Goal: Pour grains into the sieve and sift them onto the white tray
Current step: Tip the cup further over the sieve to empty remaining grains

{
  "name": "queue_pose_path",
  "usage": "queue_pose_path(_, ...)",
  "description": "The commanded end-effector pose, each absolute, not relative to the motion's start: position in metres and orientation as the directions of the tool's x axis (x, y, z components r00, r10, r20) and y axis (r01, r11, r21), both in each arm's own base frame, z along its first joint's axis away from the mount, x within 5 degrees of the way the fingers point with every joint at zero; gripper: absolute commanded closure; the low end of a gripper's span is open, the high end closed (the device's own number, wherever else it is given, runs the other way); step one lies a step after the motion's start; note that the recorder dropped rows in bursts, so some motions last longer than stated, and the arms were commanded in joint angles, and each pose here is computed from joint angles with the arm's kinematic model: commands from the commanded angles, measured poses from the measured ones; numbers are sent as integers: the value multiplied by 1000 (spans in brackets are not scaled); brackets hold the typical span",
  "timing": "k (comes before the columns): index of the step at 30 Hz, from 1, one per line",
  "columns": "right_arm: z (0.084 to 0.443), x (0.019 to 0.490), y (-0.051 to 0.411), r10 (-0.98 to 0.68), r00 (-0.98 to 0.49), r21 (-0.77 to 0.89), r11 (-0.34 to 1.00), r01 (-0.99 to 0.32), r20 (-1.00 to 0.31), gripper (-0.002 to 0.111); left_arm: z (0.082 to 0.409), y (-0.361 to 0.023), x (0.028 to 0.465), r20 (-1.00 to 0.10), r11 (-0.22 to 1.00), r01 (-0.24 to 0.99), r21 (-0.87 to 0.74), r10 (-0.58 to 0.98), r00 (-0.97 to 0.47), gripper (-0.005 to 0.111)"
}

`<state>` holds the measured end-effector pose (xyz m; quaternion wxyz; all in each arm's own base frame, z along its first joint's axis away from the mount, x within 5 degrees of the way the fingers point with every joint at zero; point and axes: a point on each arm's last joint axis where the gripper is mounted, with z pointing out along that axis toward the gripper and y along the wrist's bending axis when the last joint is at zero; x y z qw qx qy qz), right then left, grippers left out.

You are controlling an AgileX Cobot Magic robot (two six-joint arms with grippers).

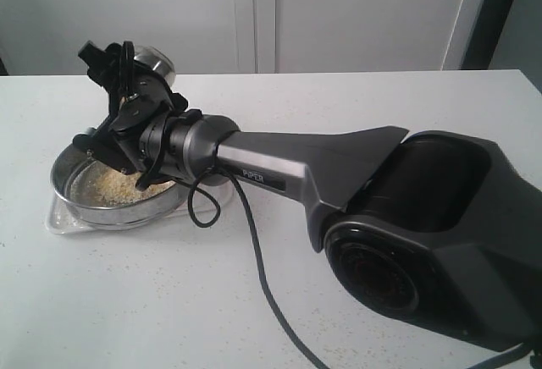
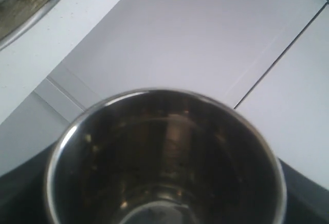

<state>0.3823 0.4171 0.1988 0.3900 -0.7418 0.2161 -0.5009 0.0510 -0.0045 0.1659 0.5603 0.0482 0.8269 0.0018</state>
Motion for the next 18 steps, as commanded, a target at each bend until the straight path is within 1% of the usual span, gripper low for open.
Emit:
queue_pose_path(1,217,384,417,-704,384,-787,-606,115,598,108,165,-5,51,-927,996,76,50,74,-368,107)
queue_pose_path(11,218,382,420,-704,401,-796,-594,118,585,108,165,-5,51,-927,996,76,50,74,-368,107)
queue_pose_path(15,220,383,418,-678,373,-760,-635,139,634,108,165,-5,51,-927,996,76,50,74,-368,107)
queue_pose_path(18,225,382,418,-675,369,-757,-636,149,639,108,165,-5,51,-927,996,76,50,74,-368,107)
